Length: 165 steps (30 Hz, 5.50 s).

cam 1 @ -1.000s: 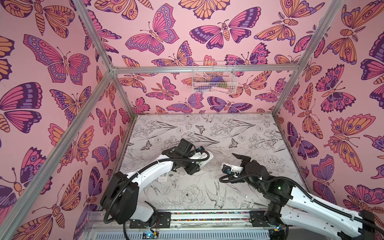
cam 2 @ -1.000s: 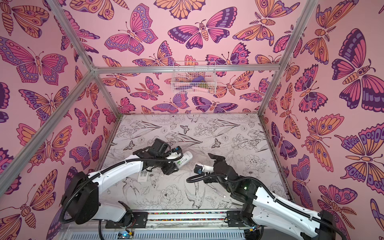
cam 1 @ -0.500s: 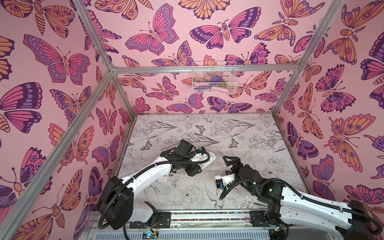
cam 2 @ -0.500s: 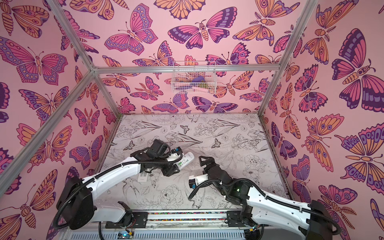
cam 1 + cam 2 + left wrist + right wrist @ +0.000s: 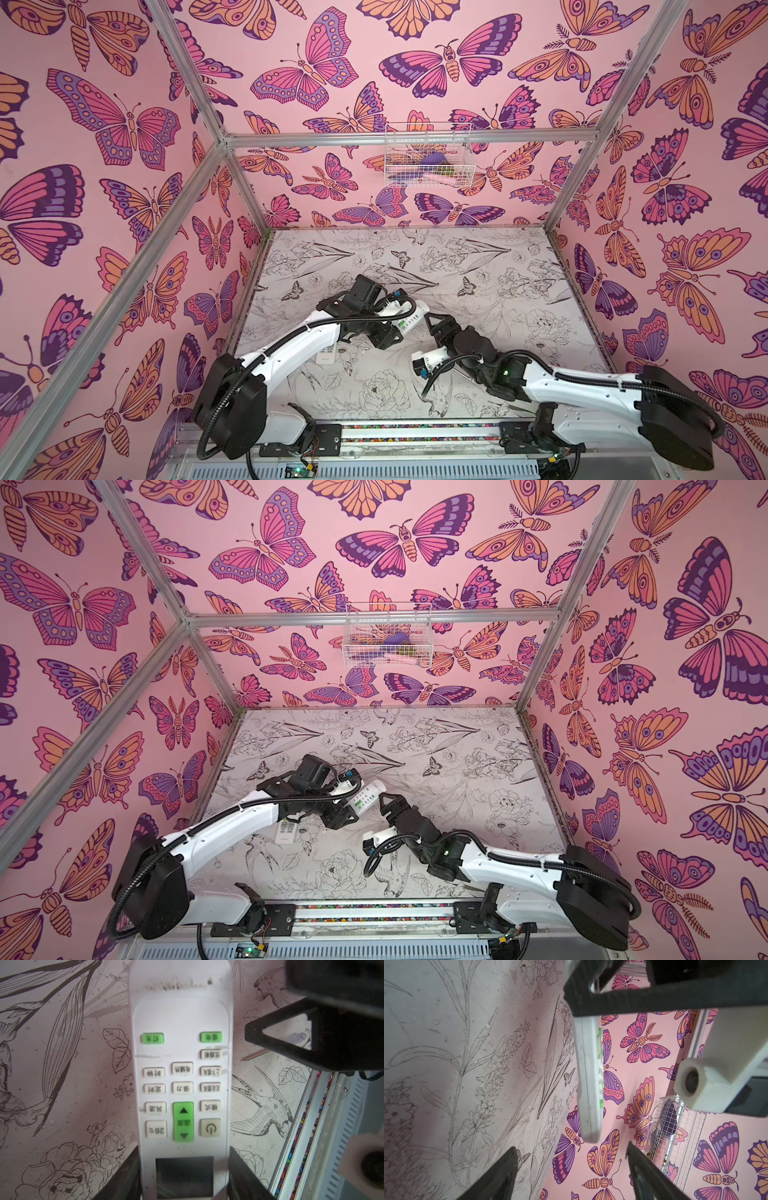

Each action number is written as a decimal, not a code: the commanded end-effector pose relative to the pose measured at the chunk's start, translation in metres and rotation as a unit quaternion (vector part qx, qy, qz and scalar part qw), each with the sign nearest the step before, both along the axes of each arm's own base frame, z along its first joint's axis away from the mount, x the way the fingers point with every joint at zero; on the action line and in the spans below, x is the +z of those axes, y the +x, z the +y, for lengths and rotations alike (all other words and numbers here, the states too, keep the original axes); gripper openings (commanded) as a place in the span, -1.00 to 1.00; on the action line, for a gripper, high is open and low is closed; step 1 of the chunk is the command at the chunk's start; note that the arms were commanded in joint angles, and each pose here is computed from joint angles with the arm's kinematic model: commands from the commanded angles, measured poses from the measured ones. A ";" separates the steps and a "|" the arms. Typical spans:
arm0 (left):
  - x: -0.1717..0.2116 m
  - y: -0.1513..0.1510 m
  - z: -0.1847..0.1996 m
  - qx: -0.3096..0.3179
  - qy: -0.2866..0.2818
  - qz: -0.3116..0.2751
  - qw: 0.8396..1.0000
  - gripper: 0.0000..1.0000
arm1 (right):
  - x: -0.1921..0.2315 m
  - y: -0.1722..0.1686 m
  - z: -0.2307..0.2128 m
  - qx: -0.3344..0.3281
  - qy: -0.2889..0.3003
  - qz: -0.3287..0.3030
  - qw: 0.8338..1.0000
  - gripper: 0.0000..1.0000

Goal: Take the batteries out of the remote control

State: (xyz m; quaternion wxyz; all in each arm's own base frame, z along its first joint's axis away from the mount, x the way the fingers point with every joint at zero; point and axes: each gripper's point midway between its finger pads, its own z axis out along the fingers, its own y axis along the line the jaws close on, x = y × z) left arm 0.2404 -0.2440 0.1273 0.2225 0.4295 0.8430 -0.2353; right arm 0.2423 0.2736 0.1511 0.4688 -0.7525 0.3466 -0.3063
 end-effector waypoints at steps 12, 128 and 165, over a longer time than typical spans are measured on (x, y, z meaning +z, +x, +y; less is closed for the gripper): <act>0.006 -0.003 -0.006 -0.013 -0.018 0.004 1.000 -0.17 | 0.016 0.025 0.019 -0.025 0.040 -0.056 0.997 0.32; 0.096 -0.021 0.021 -0.115 -0.162 0.040 0.979 0.11 | 0.016 -0.045 0.070 0.024 0.284 0.740 0.609 -1.00; 0.123 0.043 0.045 0.055 -0.158 0.052 0.984 -1.00 | 0.094 0.052 -0.022 -0.123 0.591 0.429 0.672 0.59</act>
